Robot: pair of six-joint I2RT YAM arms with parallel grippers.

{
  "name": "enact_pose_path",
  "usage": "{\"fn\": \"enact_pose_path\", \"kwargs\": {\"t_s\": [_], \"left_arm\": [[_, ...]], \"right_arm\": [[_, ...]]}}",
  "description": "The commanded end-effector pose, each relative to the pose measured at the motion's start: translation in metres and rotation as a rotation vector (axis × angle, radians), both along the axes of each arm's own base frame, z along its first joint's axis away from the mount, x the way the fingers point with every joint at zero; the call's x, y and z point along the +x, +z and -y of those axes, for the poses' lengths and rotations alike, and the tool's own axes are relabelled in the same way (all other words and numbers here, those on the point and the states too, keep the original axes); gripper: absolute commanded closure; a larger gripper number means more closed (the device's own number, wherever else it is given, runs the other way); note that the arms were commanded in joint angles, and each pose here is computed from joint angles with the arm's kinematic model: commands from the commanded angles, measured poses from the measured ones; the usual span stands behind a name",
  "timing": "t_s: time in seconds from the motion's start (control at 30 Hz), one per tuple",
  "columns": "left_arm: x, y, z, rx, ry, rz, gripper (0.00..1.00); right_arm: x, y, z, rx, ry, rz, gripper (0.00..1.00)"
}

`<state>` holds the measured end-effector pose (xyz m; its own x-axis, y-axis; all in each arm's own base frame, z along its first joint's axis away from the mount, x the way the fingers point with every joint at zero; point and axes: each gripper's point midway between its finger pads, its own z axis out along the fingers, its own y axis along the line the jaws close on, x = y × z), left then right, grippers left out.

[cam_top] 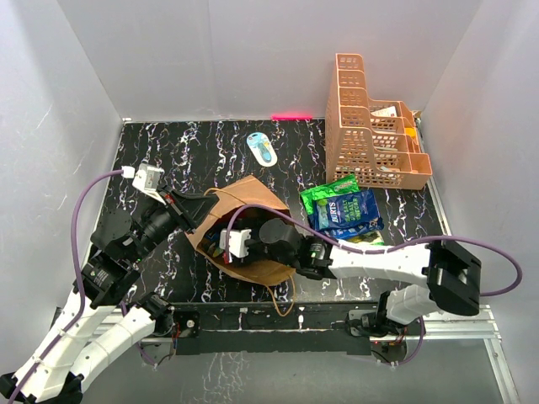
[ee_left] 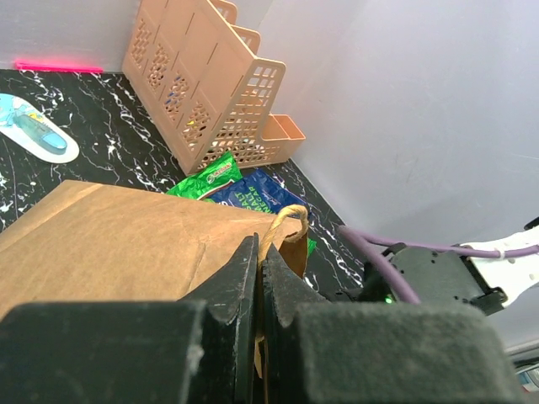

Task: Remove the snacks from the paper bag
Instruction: Take out the snack from the paper bag.

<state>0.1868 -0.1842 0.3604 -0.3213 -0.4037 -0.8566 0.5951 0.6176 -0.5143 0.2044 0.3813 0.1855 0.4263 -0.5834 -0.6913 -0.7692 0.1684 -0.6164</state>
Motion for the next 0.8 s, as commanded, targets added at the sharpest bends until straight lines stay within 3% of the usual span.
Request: {"fn": "enact_pose_path", "kwargs": {"t_s": [0.0,0.23,0.53,0.7,0.77], "left_arm": [[-0.005,0.021,0.000,-0.029,-0.018,0.046,1.00],[-0.005,0.022,-0.002,-0.037,-0.006,0.047,1.00],[-0.005,0.023,-0.005,-0.022,0.005,0.042,1.00],[-0.004,0.022,-0.005,-0.019,0.008,0.039,1.00],[-0.004,0.021,-0.005,-0.019,0.009,0.034,1.00]], "right_arm": [[0.028,0.039,-0.008,0.150,-0.058,0.124,0.37],[0.037,0.026,-0.015,0.242,0.030,0.096,0.34],[0.048,-0.002,-0.033,0.193,0.050,0.079,0.33],[0.059,-0.014,-0.043,0.165,0.027,0.077,0.37],[0.063,-0.017,-0.047,0.161,0.024,0.072,0.44]]}}
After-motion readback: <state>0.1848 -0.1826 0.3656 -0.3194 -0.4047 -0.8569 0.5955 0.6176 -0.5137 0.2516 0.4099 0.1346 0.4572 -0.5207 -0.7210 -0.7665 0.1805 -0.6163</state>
